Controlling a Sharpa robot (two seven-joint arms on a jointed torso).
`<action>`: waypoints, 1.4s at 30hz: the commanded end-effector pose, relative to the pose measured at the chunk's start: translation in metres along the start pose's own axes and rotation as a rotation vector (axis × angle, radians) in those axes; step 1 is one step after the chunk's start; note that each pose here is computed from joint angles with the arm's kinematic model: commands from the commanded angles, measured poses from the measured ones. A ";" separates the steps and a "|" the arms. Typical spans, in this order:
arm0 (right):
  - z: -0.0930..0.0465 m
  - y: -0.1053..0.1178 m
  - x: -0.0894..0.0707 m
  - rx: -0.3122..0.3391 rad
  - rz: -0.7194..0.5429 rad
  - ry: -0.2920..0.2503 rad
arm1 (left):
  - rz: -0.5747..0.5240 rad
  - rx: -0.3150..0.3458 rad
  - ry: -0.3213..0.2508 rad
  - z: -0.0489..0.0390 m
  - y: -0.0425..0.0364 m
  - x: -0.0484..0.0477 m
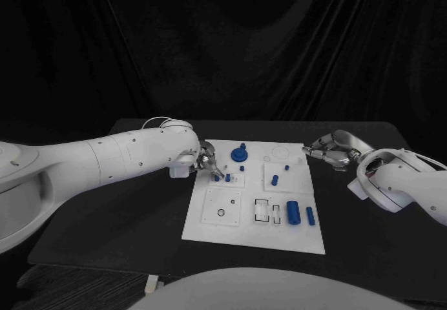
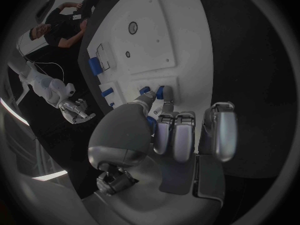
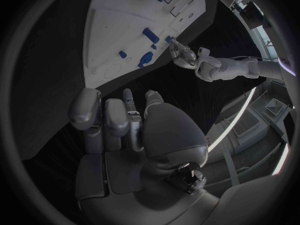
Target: Assemble the parts on the task board
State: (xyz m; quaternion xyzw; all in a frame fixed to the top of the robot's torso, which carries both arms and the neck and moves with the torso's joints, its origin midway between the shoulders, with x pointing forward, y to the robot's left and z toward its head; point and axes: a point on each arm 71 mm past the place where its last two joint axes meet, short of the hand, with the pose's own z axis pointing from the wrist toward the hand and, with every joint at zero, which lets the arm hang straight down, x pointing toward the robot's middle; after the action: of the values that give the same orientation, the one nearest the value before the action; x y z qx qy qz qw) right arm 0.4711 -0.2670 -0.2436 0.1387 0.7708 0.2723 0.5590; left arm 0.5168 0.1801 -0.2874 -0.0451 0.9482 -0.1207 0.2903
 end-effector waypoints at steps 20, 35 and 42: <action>-0.001 -0.003 0.001 0.008 -0.002 0.010 | -0.053 0.041 -0.125 -0.0180 0.0081 -0.0158; -0.004 -0.004 -0.001 0.006 0.001 -0.002 | -0.024 0.299 -0.429 -0.0519 -0.0081 -0.0477; -0.007 -0.001 -0.004 -0.027 0.008 -0.032 | 0.119 0.563 -0.547 -0.0635 -0.0294 -0.0512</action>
State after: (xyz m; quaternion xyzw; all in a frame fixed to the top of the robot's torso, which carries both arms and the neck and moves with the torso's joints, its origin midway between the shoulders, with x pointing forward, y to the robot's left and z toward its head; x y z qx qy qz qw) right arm 0.4660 -0.2723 -0.2424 0.1401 0.7704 0.2738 0.5584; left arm 0.5255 0.1859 -0.2170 -0.0182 0.8311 -0.2724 0.4845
